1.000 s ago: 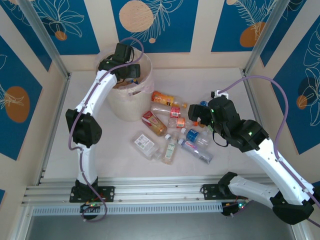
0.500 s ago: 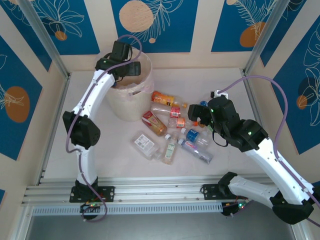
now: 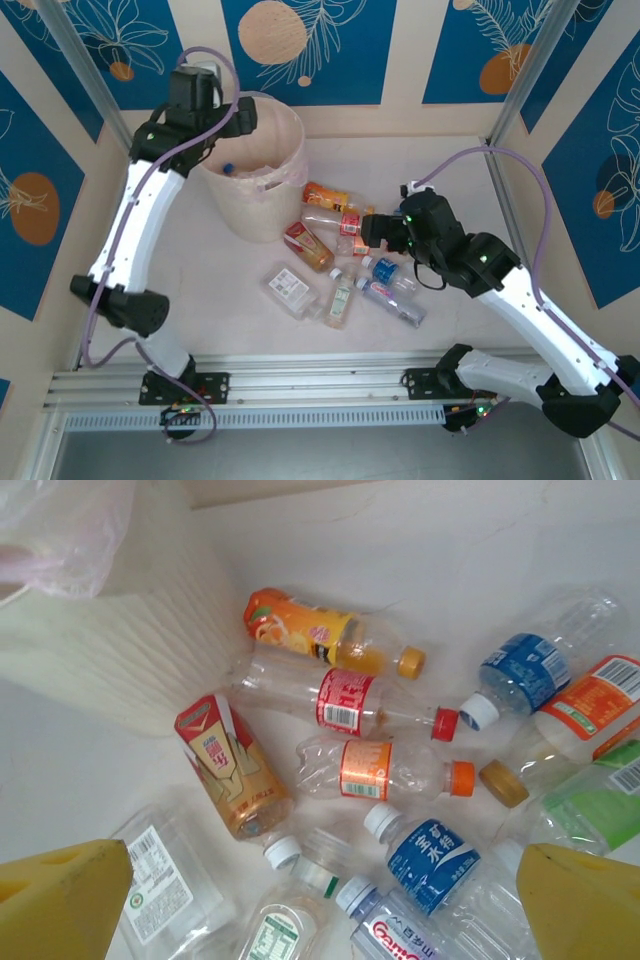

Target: Put the plastic bottles in the bin

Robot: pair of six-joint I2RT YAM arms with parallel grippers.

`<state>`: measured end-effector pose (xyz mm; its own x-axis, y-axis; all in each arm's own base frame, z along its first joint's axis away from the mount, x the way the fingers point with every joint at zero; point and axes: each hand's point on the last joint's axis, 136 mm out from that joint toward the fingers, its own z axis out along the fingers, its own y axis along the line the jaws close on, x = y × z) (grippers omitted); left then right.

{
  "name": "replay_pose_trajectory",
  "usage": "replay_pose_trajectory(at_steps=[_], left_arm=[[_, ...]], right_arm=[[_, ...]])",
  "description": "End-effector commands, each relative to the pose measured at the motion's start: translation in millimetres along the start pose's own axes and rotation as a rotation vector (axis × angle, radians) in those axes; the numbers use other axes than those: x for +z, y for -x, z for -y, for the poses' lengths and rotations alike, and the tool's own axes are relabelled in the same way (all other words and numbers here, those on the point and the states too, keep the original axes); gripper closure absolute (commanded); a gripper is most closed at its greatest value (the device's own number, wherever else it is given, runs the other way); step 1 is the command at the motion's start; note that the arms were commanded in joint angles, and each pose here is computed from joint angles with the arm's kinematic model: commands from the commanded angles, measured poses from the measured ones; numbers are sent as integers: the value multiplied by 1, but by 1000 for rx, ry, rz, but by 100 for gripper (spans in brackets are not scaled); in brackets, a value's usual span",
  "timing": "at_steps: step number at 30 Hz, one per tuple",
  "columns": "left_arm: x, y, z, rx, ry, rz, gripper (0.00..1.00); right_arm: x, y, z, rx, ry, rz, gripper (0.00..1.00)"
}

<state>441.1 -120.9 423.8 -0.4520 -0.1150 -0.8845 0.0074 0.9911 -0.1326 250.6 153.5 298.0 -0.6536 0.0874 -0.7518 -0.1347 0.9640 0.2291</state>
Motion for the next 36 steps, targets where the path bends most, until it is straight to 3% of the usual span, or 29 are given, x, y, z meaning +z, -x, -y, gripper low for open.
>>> replay_pose_trajectory(at_steps=[1, 6, 12, 19, 23, 29, 36], left_arm=[[-35, 4, -11, -52, 7, 65, 0], [-78, -23, -31, -150, -9, 103, 0], [-107, -90, -50, -311, -44, 52, 0], [-100, -194, -48, -422, -77, -179, 1], [-94, -243, -37, -418, -78, -301, 2], [-84, -289, -37, -438, -47, -359, 2], [-64, -314, -33, -444, -33, -402, 1]], right_arm=[[0, 3, -13, -47, 24, -15, 1], [14, -10, -9, -42, -39, -76, 1], [31, -32, -10, -36, -48, -152, 1], [48, -67, -7, -28, -73, -280, 1], [53, -85, -1, -2, -99, -335, 1], [60, -127, 0, 52, -143, -449, 1], [74, -182, -20, 133, -153, -589, 6]])
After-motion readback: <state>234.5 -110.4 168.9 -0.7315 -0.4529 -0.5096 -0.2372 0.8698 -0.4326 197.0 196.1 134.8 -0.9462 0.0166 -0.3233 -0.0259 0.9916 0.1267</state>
